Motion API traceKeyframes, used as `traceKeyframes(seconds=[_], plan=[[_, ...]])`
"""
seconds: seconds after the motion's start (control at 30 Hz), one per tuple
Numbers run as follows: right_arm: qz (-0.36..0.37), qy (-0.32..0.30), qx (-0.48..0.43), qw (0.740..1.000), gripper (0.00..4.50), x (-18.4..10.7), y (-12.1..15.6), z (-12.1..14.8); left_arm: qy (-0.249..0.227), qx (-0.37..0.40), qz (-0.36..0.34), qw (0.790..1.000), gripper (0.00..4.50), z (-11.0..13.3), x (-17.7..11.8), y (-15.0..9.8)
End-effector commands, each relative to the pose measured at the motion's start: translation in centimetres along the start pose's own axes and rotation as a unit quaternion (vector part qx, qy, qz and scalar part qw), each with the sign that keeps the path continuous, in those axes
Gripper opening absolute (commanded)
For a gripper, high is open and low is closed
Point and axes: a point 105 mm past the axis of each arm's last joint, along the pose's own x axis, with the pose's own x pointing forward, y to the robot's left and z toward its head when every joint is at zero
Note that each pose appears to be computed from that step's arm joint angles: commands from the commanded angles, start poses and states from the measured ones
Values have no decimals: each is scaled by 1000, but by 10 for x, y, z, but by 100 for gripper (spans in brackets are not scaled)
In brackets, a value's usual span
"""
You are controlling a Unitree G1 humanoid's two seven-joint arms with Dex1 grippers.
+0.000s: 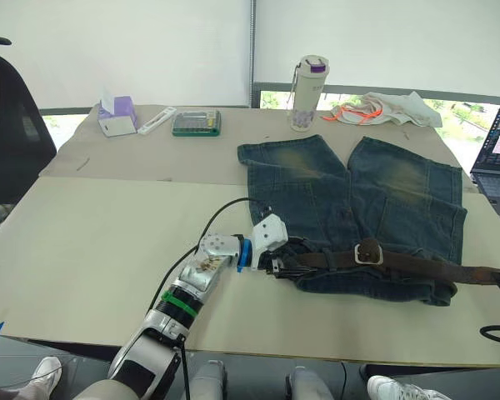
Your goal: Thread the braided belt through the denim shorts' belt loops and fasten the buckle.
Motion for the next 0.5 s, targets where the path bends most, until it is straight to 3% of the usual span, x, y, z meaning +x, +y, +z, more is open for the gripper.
traceKeyframes(seconds=[0.03,0.27,0.5], plan=[[1,-6,-9,1000,0,-2,6,5,31,29,-18,999,231,-8,-5,-2],[-11,-11,-8,1000,0,2,5,2,58,-5,67,996,8,-30,-48,27],[-8,-11,-7,1000,0,12,8,-1,68,-47,130,988,1,-45,-88,40]])
